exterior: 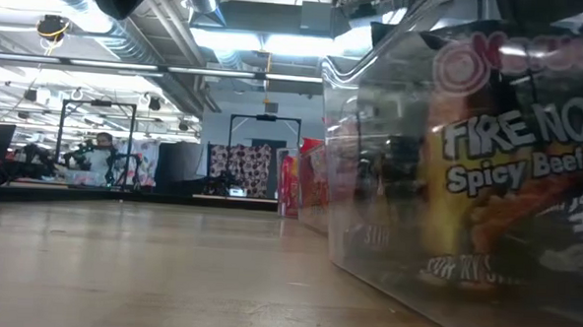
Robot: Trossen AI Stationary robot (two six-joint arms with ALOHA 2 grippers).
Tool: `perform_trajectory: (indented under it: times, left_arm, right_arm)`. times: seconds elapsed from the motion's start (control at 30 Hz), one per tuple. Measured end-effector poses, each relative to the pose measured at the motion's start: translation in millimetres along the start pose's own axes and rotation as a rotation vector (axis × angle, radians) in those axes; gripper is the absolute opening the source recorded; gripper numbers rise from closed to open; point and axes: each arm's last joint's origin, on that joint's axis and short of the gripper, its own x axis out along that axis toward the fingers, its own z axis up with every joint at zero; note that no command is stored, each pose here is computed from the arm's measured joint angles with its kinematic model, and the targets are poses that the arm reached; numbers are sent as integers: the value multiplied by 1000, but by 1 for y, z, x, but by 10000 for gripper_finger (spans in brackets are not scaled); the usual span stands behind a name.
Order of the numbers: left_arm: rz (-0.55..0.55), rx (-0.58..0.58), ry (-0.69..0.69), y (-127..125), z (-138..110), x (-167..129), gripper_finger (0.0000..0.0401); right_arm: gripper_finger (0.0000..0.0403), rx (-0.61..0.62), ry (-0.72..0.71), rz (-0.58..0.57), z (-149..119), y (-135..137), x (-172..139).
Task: Sort Maruchan noodles
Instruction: Put the orange noodle pack into the middle transparent bin
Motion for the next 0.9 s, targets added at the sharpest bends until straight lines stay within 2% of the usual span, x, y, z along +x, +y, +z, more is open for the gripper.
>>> perform_trajectory:
  times: [0.27, 0.47, 0.67, 0.9]
  left_arm:
    - [-1, 3, 0, 0, 0, 0, 247]
    - [-2, 3, 1, 0, 0, 0, 247]
    - [-3, 1, 2, 0, 0, 0, 247]
    - [-3, -2, 2, 0, 0, 0, 247]
  right_arm:
    - [9, -70, -28, 10, 1, 3, -2]
    - [5, -153, -59, 29, 7, 16, -17]
    - [0, -239, -116, 33, 11, 31, -52]
    - [1, -315, -174, 4, 0, 39, -95]
